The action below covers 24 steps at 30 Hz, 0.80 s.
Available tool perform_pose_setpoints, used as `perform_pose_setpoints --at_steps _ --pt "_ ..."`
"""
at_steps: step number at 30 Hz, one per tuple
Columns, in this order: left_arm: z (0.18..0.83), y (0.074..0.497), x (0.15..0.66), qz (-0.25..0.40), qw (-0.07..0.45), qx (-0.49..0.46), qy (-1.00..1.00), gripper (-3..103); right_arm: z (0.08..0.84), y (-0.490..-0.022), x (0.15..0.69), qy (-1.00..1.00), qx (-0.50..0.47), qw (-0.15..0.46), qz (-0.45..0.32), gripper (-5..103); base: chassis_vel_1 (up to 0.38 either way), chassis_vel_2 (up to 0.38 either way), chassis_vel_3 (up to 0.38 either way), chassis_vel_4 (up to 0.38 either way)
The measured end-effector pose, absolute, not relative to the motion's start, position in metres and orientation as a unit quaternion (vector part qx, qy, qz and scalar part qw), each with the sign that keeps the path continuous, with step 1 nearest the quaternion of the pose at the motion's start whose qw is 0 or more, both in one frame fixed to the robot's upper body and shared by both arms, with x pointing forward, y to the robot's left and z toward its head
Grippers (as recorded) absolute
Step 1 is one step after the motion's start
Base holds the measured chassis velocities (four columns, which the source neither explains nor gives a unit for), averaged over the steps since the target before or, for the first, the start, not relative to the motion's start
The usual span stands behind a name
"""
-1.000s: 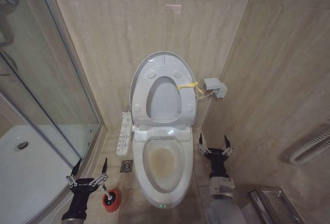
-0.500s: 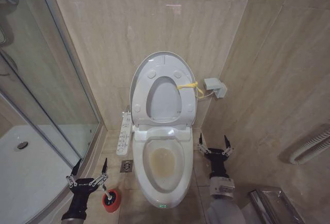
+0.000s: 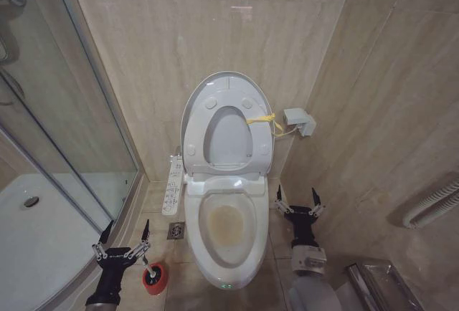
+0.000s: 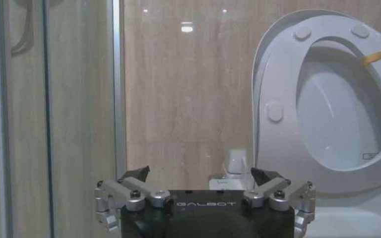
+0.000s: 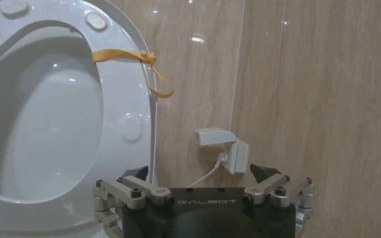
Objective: Open the toilet lid, clean the toilet bowl with a toilet brush, close the toilet lid, and flush.
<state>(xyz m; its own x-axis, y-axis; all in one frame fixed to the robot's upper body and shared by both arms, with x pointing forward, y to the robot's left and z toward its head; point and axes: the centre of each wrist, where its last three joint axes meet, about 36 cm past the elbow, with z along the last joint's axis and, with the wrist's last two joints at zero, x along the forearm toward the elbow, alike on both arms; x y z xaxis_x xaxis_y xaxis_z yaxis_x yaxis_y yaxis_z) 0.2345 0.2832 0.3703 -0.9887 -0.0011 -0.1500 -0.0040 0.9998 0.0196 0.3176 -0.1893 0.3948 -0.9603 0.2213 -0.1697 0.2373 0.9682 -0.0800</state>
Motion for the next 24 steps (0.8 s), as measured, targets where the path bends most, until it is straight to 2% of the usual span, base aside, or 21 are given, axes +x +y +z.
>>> perform_pose_setpoints --at_steps 14,21,24 --pt "0.370 0.283 0.235 0.010 0.075 -0.001 0.997 100 0.389 -0.193 0.310 0.988 0.120 0.078 -0.053 100 0.000 0.000 0.000 0.000" --pt "0.370 0.283 0.235 0.010 0.075 -0.001 0.997 100 0.345 -0.231 0.233 0.981 0.161 0.053 -0.096 100 0.000 0.000 0.000 0.000" --pt "0.370 0.283 0.235 0.010 0.075 -0.001 0.997 100 0.338 -0.235 0.227 0.981 0.159 0.061 -0.089 100 0.000 0.000 0.000 0.000"
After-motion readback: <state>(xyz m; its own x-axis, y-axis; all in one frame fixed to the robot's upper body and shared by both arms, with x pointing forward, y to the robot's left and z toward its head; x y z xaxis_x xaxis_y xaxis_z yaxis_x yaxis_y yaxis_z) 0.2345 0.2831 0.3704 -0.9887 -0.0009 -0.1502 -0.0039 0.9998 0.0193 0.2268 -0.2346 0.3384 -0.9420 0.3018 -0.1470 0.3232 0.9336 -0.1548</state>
